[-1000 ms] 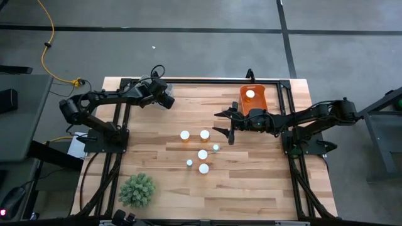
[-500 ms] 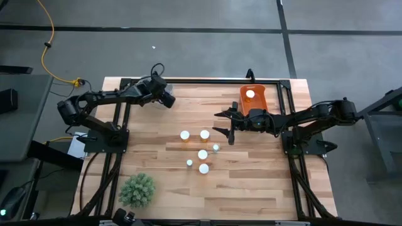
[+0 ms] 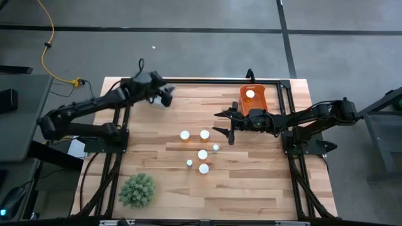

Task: Pick and place medicine bottles into bin by pill shape (circle, oval)
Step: Put the orange capsule bottle into the orange bin

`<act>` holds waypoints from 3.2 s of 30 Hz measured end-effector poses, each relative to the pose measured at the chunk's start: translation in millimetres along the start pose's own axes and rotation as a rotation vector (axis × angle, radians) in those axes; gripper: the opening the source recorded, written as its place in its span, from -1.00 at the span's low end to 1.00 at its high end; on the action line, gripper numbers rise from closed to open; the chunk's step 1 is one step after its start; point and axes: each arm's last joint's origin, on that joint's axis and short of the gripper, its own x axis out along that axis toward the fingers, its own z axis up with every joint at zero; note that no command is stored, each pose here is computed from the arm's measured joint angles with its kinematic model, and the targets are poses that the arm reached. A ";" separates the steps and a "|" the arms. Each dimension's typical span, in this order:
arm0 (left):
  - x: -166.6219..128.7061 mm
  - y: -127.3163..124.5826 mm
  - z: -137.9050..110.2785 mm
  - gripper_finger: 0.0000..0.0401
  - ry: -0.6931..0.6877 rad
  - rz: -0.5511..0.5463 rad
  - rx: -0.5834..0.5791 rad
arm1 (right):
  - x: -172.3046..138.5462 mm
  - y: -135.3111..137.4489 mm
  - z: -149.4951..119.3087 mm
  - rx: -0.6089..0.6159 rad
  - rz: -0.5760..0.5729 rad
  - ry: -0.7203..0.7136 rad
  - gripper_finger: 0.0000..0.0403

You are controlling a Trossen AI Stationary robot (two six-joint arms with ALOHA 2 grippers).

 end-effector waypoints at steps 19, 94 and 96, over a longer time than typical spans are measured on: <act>-40.8 -66.1 -90.9 -0.01 -0.461 -0.584 0.227 | 0.0 0.0 0.1 0.000 0.000 -0.001 0.39; -24.9 -81.4 -88.2 -0.01 -0.080 -0.315 0.321 | 97.5 13.1 -39.8 0.197 -0.029 0.577 0.39; -24.9 -81.5 -88.1 -0.01 -0.079 -0.316 0.312 | 97.2 13.4 -40.2 0.185 -0.025 0.582 0.39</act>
